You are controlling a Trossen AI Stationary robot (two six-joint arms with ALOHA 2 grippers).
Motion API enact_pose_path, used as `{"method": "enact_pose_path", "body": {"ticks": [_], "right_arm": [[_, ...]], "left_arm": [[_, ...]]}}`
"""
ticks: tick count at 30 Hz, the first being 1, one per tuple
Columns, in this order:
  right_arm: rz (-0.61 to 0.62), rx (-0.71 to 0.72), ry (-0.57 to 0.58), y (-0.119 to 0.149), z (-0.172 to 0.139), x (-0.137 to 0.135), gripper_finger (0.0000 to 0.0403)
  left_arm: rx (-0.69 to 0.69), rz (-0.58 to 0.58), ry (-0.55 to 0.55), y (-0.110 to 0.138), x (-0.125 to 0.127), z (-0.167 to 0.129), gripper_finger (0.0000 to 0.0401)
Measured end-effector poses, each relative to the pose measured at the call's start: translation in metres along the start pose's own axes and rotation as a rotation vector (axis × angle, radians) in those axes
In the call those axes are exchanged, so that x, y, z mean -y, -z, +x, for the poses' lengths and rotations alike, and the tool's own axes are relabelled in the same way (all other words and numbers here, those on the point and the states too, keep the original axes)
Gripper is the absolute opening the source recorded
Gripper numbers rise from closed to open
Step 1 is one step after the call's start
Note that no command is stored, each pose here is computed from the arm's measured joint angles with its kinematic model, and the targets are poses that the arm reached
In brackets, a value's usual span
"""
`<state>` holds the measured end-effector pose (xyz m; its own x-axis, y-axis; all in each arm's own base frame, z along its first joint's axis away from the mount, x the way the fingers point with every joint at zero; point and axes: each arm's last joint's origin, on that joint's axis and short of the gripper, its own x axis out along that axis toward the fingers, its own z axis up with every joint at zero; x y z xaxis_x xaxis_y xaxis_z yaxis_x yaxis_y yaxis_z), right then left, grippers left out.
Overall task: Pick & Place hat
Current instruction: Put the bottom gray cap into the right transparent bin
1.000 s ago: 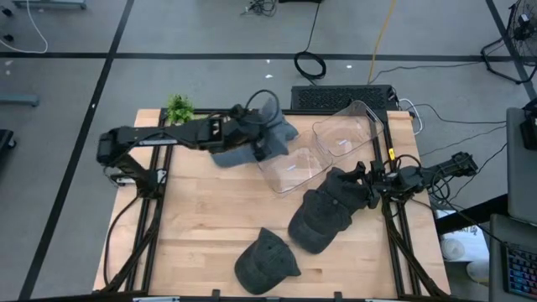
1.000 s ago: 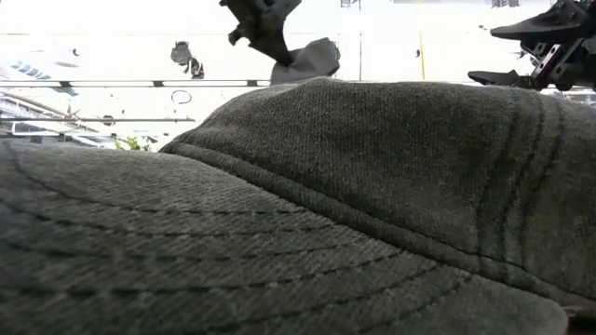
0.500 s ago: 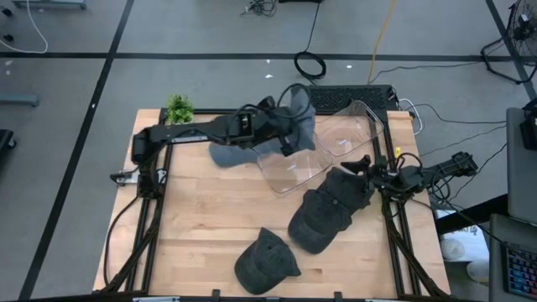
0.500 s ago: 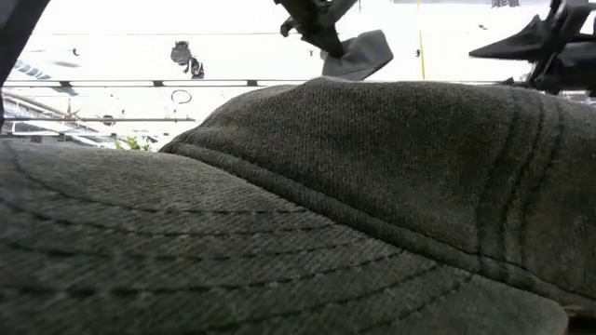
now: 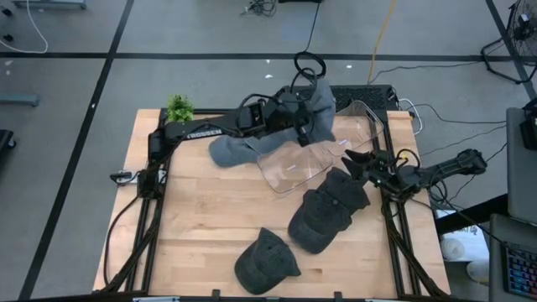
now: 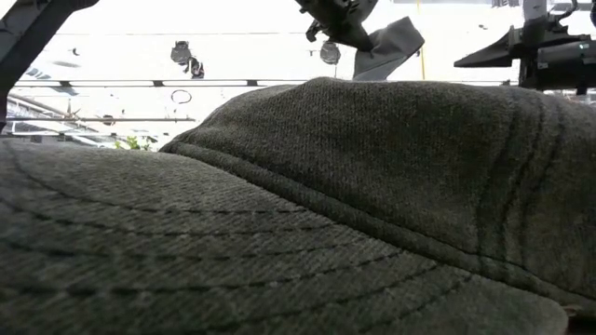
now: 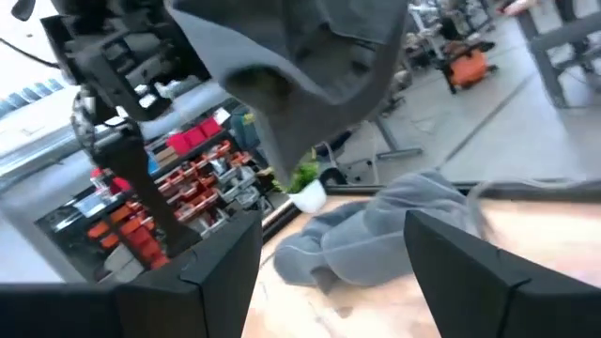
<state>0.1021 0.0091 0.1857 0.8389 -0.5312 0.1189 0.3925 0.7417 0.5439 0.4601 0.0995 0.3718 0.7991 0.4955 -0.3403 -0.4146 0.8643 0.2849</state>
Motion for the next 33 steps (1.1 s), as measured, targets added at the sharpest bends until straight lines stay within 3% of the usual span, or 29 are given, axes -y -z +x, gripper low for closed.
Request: {"method": "enact_pose_path", "body": {"ticks": [3,7,10,14,19,22,27,33], "right_arm": [[-0.091,0.079,-0.002,-0.007,0.004,-0.005,0.0249],[-0.113,0.185,-0.003,-0.019,0.007,-0.009,0.0249],[-0.202,0.098,0.024,-0.013,0.013,-0.008,0.0249],[-0.177,0.01,-0.028,-0.029,0.028,-0.023,0.0252],[-0.246,-0.01,-0.02,-0.043,0.043,-0.031,0.0274],[-0.224,-0.004,-0.03,-0.05,0.05,-0.034,0.029],[-0.114,-0.065,-0.152,-0.06,0.06,-0.036,0.0303],[0.031,-0.12,-0.17,-0.064,0.073,-0.026,0.0304]], "left_arm": [[-0.036,0.04,0.015,0.003,0.003,-0.001,0.0001],[-0.097,0.138,0.053,0.009,0.014,-0.005,0.0001],[-0.11,0.196,0.107,0.009,0.026,-0.01,0.0001],[-0.094,0.243,0.155,0.007,0.041,-0.016,0.0001],[-0.083,0.268,0.172,0.005,0.049,-0.02,0.0001],[-0.094,0.271,0.169,0.006,0.049,-0.02,0.0001],[-0.127,0.301,0.132,0.009,0.047,-0.021,0.0001],[-0.126,0.342,0.129,0.009,0.05,-0.022,0.0001]]}}
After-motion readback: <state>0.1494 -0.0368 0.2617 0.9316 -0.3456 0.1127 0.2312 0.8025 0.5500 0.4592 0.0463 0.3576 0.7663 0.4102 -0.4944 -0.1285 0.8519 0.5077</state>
